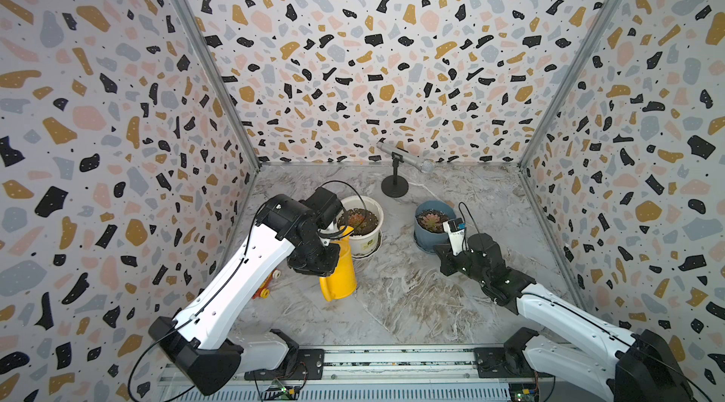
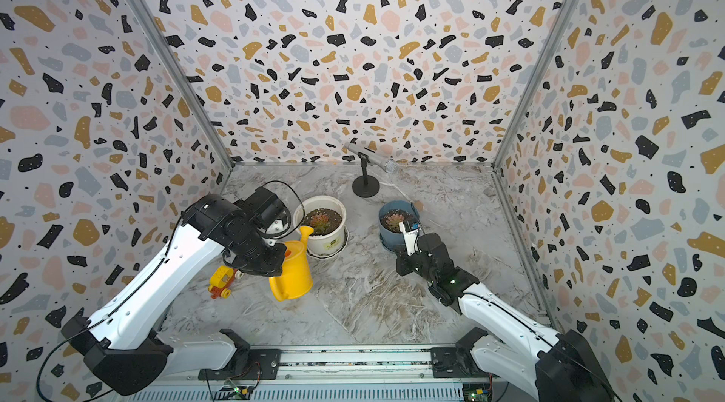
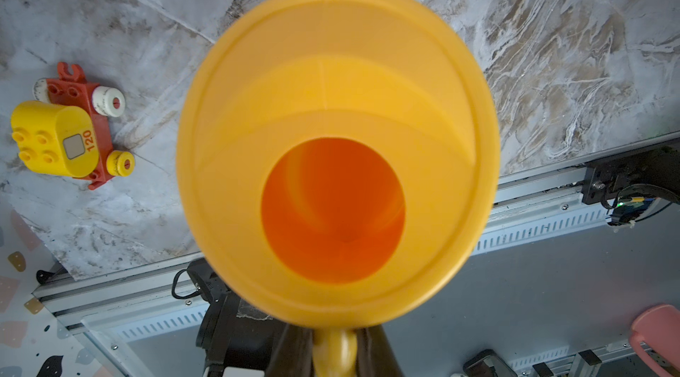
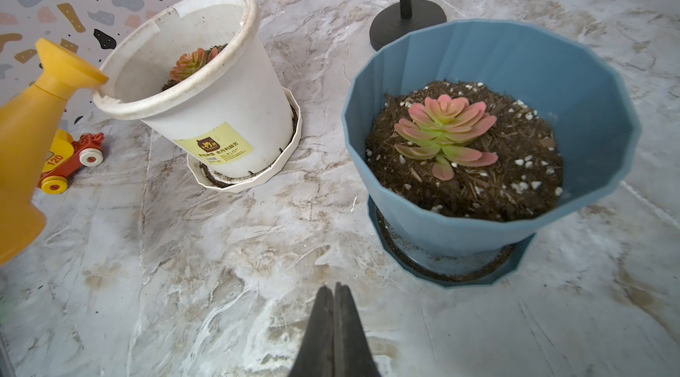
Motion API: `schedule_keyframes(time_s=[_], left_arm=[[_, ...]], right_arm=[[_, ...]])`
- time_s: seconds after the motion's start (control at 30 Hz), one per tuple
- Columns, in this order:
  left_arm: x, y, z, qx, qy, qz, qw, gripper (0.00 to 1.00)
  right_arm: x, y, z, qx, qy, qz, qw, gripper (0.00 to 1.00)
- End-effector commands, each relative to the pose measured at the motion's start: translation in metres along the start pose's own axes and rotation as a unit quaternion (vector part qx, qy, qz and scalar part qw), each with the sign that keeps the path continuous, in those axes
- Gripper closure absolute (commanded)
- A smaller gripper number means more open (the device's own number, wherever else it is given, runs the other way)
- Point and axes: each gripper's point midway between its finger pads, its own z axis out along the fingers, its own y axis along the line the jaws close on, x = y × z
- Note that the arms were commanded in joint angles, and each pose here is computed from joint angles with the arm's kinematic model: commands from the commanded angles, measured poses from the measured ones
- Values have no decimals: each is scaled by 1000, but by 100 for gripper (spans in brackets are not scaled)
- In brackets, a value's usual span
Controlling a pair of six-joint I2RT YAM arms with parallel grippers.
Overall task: Water the succulent around the soil edge
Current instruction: Water the soil of the potted plant with water.
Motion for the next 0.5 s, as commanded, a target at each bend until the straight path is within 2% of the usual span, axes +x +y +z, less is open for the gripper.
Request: schedule_keyframes(time_s=[0.0, 0.33, 0.47], left_arm=[[11, 2, -2, -1, 5, 2, 1000, 100], [14, 5, -7, 1, -13, 3, 1000, 100], [11, 1, -19, 18, -53, 10, 998, 100]], right_arm=[[-15, 4, -4, -1, -16, -9, 1000, 100], [-14, 4, -3, -1, -15, -8, 1000, 100], [-13, 4, -3, -1, -15, -9, 1000, 100]])
